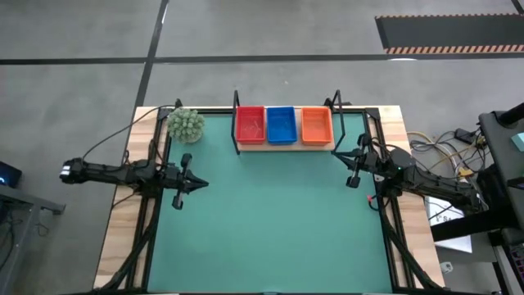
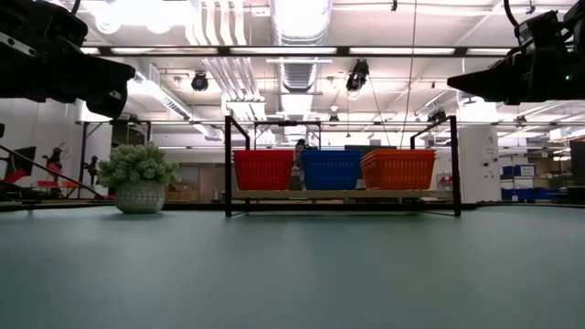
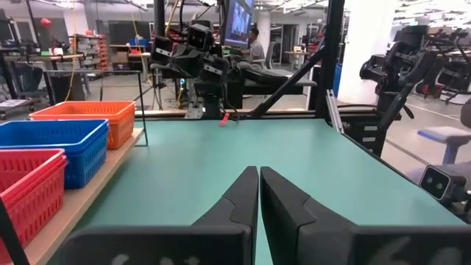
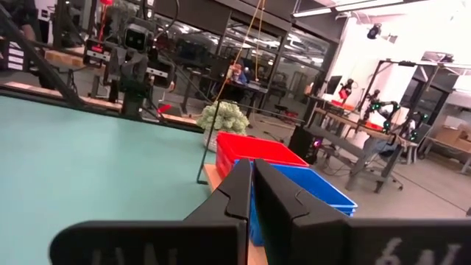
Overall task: Stack baskets on shelf by color
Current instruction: Return to home position
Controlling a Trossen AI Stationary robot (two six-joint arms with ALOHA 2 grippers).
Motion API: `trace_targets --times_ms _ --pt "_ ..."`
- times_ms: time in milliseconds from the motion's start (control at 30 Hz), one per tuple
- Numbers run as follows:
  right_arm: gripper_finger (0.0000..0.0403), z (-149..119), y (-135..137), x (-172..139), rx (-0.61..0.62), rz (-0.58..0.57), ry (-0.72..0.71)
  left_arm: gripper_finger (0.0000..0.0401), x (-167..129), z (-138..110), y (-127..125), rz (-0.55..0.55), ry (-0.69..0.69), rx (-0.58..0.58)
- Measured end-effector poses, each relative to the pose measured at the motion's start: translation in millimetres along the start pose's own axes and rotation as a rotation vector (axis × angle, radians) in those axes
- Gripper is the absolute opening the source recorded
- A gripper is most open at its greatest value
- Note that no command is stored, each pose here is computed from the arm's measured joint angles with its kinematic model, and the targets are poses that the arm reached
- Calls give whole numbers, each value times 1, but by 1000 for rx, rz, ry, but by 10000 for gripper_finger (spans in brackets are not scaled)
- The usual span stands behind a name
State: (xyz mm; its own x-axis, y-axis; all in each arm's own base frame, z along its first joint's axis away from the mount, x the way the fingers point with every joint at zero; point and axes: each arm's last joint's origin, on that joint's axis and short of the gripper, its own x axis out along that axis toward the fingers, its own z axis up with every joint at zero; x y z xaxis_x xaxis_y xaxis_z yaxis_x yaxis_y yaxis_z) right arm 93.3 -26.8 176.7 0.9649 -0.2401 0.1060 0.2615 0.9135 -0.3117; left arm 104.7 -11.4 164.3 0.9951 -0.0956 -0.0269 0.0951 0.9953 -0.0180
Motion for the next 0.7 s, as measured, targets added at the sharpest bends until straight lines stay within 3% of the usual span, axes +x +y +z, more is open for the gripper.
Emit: trace_targets --times_ms 700 --pt "9 -1 0 0 0 2 7 0 1 -1 0 -1 9 0"
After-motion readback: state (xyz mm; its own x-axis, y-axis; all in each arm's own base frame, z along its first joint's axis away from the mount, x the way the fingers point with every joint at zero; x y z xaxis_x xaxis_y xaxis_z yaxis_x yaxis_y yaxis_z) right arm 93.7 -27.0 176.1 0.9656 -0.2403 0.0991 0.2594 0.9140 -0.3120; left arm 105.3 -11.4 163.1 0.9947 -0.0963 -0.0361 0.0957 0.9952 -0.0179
